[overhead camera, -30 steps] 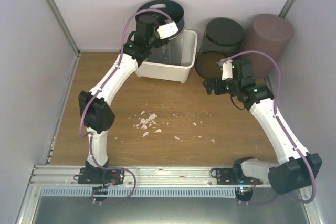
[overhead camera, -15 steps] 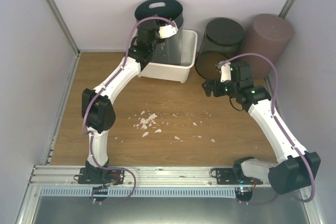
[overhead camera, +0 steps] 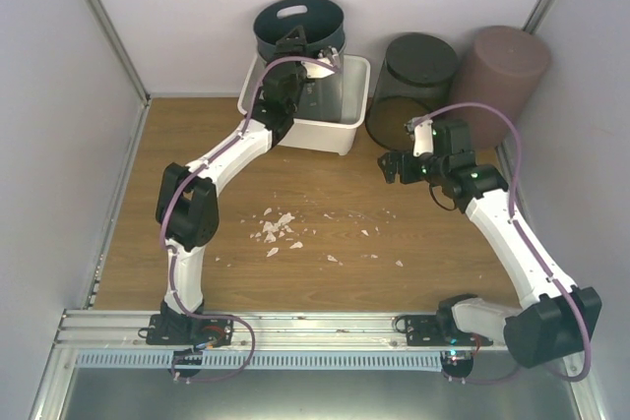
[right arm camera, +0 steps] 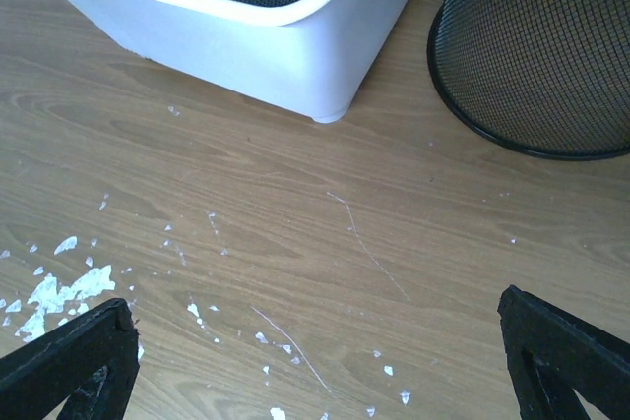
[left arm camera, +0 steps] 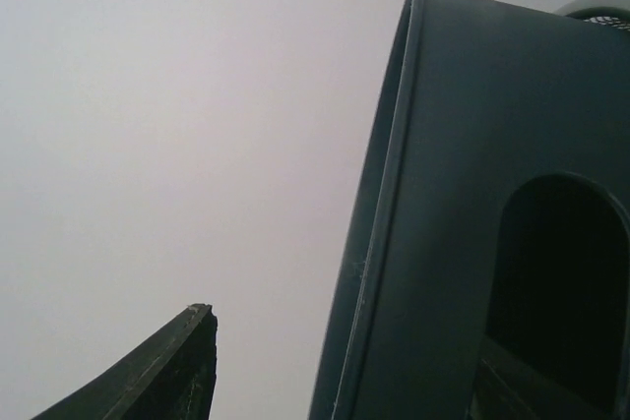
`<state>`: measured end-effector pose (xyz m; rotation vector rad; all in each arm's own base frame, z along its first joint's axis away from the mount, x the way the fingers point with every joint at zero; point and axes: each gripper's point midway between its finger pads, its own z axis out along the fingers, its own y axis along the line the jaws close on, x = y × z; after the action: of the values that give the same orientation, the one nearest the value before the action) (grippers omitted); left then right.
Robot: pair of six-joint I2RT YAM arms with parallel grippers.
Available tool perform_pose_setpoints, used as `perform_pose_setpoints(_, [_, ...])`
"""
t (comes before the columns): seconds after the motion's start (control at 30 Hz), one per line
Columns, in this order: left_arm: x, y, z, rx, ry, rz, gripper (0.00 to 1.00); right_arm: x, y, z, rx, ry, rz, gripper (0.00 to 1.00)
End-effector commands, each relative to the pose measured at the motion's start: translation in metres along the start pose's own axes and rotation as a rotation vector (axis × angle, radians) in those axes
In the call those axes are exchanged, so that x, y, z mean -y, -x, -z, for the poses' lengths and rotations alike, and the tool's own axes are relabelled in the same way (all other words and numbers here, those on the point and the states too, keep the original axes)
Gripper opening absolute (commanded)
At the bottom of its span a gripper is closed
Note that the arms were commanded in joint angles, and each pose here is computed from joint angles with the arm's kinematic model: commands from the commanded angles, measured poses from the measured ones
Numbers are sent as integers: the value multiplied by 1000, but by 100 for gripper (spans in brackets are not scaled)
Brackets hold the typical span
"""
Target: Turn the large container upside down
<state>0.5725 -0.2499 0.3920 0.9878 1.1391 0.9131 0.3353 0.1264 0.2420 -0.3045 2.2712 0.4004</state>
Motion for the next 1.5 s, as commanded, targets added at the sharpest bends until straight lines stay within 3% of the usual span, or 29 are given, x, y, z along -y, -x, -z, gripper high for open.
perform_pose_setpoints(0.0, [-115,20,33,84,360,70,57,-4,2,5,31,16,-7,100])
perform_pose_setpoints(0.37, [-169,33,63,155,504,56,58,-5,3,5,35,21,-13,100])
perform_pose_setpoints(0.53, [-183,38,76,181,536,46,59,-8,4,4,44,42,-24,99])
perform_pose_setpoints(0.73, [-180,38,81,193,516,52,60,-32,13,-8,69,189,-17,100])
perform_pose_setpoints(1.13, [-220,49,91,224,602,47,60,-32,24,-2,90,178,-19,100])
perform_pose_setpoints(1.47, [-237,53,105,240,659,26,53,-30,16,5,97,164,-24,100])
